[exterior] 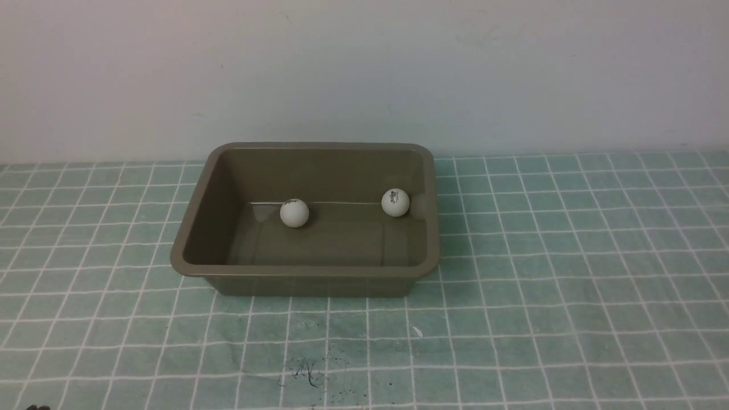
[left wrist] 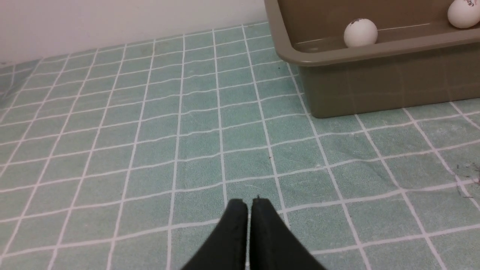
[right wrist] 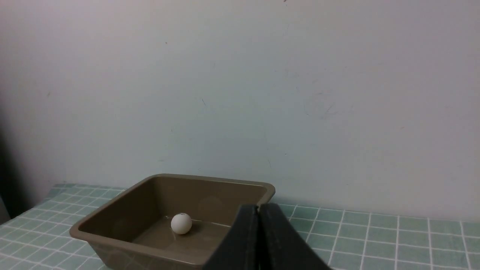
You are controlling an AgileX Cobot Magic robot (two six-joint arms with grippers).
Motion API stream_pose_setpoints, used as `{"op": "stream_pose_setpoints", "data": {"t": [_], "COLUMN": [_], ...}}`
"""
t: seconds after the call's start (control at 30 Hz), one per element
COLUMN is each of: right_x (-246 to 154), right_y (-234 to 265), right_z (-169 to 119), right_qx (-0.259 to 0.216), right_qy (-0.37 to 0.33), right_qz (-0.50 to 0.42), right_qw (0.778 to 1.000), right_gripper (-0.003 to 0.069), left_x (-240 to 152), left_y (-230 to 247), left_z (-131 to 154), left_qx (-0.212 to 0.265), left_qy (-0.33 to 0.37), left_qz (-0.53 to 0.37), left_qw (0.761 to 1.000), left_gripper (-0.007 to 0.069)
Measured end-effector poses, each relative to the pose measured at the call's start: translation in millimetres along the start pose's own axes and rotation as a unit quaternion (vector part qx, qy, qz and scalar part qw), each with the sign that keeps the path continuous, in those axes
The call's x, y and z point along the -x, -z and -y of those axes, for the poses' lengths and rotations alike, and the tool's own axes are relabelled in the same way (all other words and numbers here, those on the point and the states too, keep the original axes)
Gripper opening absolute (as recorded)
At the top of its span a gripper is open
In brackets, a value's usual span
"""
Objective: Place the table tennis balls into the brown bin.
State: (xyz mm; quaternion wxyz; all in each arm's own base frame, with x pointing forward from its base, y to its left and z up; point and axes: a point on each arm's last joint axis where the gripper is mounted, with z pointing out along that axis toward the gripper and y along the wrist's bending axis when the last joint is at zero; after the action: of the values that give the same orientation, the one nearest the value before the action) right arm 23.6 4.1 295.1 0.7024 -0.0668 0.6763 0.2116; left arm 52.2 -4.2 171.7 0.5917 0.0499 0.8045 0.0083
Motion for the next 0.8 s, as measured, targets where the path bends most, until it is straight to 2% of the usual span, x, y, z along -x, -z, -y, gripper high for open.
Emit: {"op": "stream_pose_setpoints", "data": {"t": [0.23, 0.33, 0.43, 0.53, 0.63, 0.8], "right_x": [-4, -18, -43, -83, -112, -110], "right_y": [-1, -5, -11, -16, -16, -18], "right_z": [1, 4, 12, 28, 39, 39], "right_qx": [-0.005, -0.015, -0.072, -0.16, -0.206, -0.205], "right_qy": [-0.001, 0.004, 0.013, 0.016, 0.01, 0.017], "right_qz": [-0.015, -0.036, -0.063, -0.106, -0.138, -0.109], "right_qw": [1.0, 0.999, 0.995, 0.981, 0.969, 0.973], "right_gripper": [-0.0013, -0.0013, -0.0013, -0.0013, -0.0013, -0.0013], "left_x": [0, 0, 0, 0, 0, 0], "left_y": [0, 0, 0, 0, 0, 0], "left_z": [0, 0, 0, 0, 0, 0], "left_qx": [0.0, 0.0, 0.0, 0.0, 0.0, 0.0], "left_qy": [0.0, 0.0, 0.0, 0.0, 0.0, 0.0], "left_qz": [0.0, 0.0, 0.0, 0.0, 0.0, 0.0], "left_qw": [1.0, 1.0, 1.0, 1.0, 1.0, 1.0], "left_gripper": [-0.0005, -0.0005, -0.0005, -0.0005, -0.0005, -0.0005]}}
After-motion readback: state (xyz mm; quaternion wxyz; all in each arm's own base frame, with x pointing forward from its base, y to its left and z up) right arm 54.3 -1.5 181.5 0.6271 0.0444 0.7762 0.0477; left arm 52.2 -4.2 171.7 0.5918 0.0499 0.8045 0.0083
